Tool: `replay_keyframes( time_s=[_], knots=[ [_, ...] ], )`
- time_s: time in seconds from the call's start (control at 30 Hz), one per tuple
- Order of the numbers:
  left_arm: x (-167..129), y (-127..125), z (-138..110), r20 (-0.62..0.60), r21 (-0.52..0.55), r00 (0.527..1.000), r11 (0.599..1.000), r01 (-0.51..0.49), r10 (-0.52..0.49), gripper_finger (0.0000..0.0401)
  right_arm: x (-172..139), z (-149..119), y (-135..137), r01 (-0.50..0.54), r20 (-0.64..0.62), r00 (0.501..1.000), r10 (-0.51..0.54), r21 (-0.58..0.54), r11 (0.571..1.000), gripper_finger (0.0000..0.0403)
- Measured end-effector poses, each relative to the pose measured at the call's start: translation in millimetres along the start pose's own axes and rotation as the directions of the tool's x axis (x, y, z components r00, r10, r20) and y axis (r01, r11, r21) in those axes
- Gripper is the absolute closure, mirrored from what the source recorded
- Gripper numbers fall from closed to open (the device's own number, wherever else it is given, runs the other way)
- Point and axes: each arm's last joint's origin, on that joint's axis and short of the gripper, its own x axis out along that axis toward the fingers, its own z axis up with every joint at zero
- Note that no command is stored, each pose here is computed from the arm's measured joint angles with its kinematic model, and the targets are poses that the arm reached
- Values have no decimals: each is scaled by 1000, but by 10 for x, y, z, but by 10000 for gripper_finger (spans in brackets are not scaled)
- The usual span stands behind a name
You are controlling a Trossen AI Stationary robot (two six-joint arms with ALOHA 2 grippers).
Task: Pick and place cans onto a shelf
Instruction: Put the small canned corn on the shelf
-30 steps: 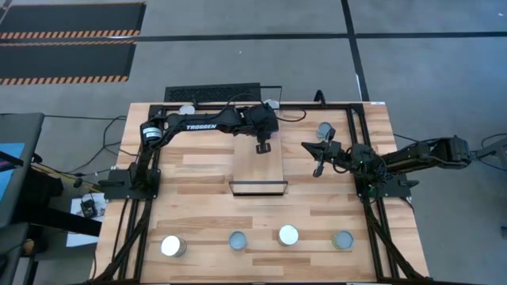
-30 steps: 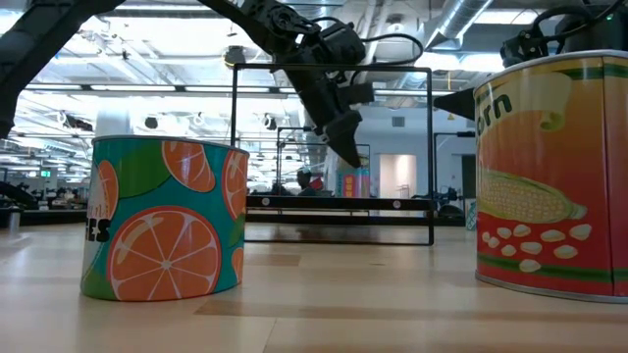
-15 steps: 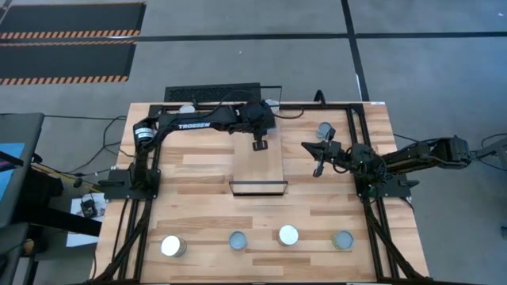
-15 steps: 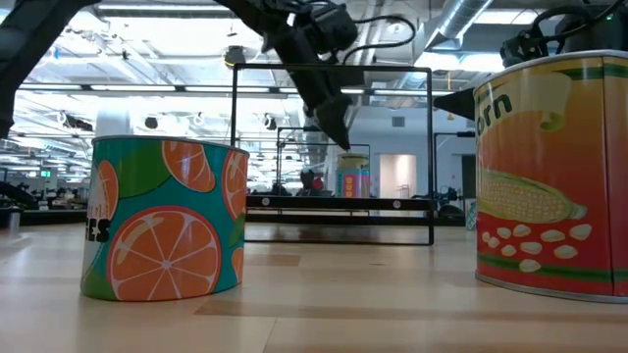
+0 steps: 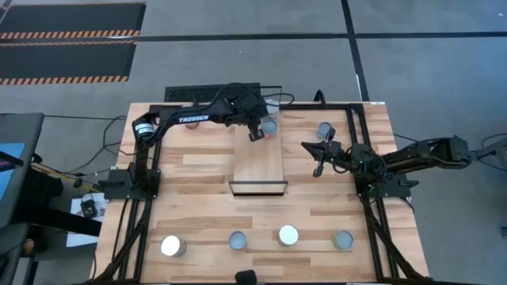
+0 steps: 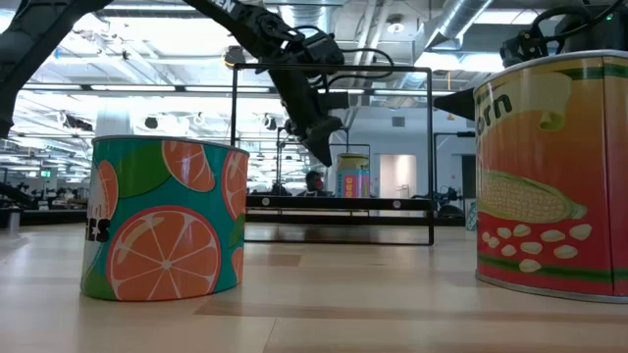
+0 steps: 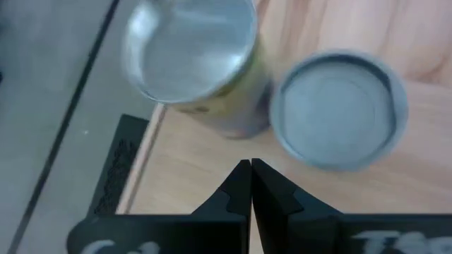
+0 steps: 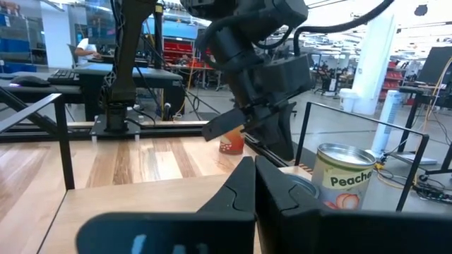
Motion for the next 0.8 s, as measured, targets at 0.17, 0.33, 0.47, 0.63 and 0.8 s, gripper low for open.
replay_keyframes(
  time_s=[0.17,0.33,0.47,0.63,0.8],
  knots=[
    [0,-13,12,20,-3,999,999,49,-49,401,0,0,1,-1,0,1000,1,0,1000,390],
    [0,-10,12,19,-6,999,999,41,-41,401,0,0,0,0,0,1000,0,0,1000,390],
    [3,12,8,11,-9,1000,1000,3,-3,401,0,0,0,0,0,1000,0,0,1000,390],
    [3,26,37,42,-17,999,1000,-6,7,401,0,0,0,0,0,1000,0,0,1000,390],
    [24,19,35,48,-17,999,1000,24,-23,401,0,0,0,0,0,1000,0,0,1000,390]
  ],
)
